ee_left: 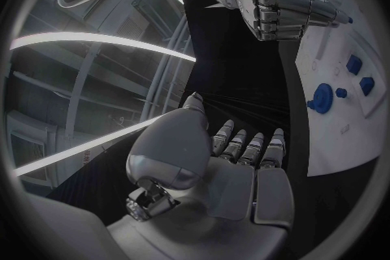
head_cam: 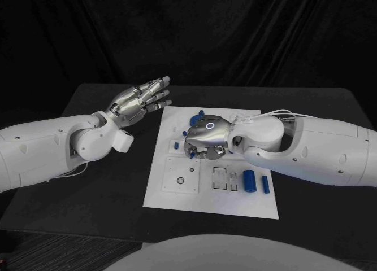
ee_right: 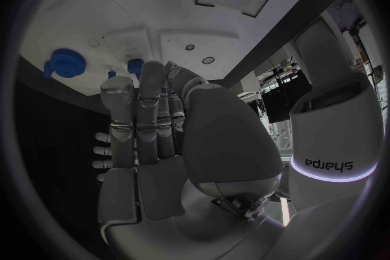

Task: Assemble the parts on the task board

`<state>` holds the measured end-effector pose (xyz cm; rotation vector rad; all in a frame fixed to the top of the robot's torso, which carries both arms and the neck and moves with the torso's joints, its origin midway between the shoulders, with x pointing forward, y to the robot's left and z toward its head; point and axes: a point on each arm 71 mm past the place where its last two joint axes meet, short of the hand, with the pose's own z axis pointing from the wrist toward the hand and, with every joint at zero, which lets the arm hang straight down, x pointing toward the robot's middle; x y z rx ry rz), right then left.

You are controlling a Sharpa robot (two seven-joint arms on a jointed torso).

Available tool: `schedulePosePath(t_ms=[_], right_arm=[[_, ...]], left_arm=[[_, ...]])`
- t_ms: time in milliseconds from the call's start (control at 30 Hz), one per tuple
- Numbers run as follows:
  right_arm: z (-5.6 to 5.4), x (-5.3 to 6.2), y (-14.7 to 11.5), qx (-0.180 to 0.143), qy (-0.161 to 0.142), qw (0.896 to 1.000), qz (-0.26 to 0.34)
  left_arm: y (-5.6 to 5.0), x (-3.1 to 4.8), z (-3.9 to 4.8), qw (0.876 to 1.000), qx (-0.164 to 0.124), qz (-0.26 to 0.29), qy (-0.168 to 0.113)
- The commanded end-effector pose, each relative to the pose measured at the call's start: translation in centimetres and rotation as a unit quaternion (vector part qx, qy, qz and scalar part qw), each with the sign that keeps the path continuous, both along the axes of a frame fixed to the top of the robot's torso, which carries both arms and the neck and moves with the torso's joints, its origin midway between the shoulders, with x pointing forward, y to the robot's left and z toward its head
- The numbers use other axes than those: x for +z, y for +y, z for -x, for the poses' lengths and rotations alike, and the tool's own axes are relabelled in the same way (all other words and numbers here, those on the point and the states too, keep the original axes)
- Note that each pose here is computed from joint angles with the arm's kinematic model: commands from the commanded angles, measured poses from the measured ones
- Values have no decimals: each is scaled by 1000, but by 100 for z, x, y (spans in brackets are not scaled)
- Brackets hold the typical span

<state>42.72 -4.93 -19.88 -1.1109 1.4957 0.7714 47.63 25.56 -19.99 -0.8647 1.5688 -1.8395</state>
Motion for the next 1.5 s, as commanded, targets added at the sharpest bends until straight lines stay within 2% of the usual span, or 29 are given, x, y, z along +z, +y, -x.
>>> schedulePosePath(t_ms=[33,767,1500], right_arm=[[16,-32,-6,-2,2,1000,5],[107,-174,-38,-5,22,1000,11],[147,-200,-21,-4,28,1000,14]], left_arm=[[-16,-18,15,1000,-9,6,2],[-75,-84,56,1000,-14,6,11],[-88,-101,57,1000,-14,1,16]])
